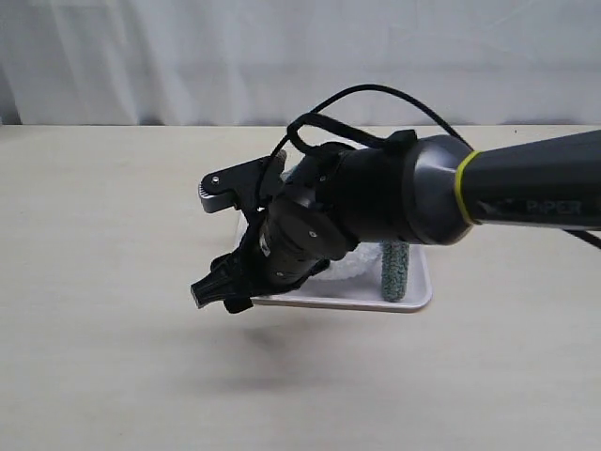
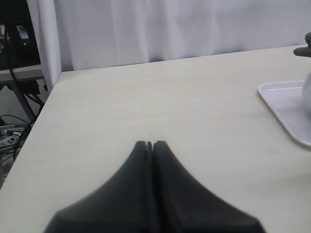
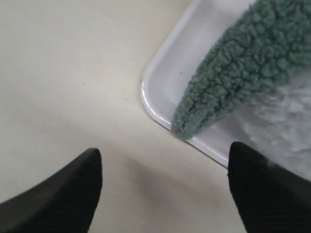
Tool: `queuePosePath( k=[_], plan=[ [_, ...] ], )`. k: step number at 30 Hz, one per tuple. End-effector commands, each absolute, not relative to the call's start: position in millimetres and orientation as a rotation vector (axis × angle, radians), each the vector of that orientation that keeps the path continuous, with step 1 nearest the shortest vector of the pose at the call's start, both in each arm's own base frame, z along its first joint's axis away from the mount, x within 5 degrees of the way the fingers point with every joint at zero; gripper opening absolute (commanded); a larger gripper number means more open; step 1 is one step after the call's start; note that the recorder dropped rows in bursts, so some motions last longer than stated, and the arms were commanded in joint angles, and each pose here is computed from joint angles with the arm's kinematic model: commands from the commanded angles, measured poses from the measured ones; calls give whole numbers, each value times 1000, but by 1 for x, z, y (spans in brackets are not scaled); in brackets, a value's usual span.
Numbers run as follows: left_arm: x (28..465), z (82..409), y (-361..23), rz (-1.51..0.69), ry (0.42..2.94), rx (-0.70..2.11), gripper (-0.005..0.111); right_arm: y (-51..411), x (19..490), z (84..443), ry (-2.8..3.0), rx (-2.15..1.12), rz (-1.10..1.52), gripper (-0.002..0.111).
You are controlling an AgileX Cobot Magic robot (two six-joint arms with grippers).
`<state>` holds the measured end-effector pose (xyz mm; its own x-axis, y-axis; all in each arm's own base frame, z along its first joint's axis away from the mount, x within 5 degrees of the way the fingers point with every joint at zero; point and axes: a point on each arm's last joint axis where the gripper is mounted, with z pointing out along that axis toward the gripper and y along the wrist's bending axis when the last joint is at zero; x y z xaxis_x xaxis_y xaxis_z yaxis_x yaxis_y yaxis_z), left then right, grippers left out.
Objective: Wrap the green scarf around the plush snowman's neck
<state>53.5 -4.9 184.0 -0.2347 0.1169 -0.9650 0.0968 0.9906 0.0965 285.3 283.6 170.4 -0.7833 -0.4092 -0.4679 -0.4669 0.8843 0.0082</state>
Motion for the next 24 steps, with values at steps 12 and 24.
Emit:
queuePosePath(
  k=[12,24],
  plan=[
    [54,184,-5,20,1799,149,0,286,304,130,2524,-511,77,69],
    [54,184,-5,18,1800,148,0,294,306,101,2525,-516,155,40]
  ],
)
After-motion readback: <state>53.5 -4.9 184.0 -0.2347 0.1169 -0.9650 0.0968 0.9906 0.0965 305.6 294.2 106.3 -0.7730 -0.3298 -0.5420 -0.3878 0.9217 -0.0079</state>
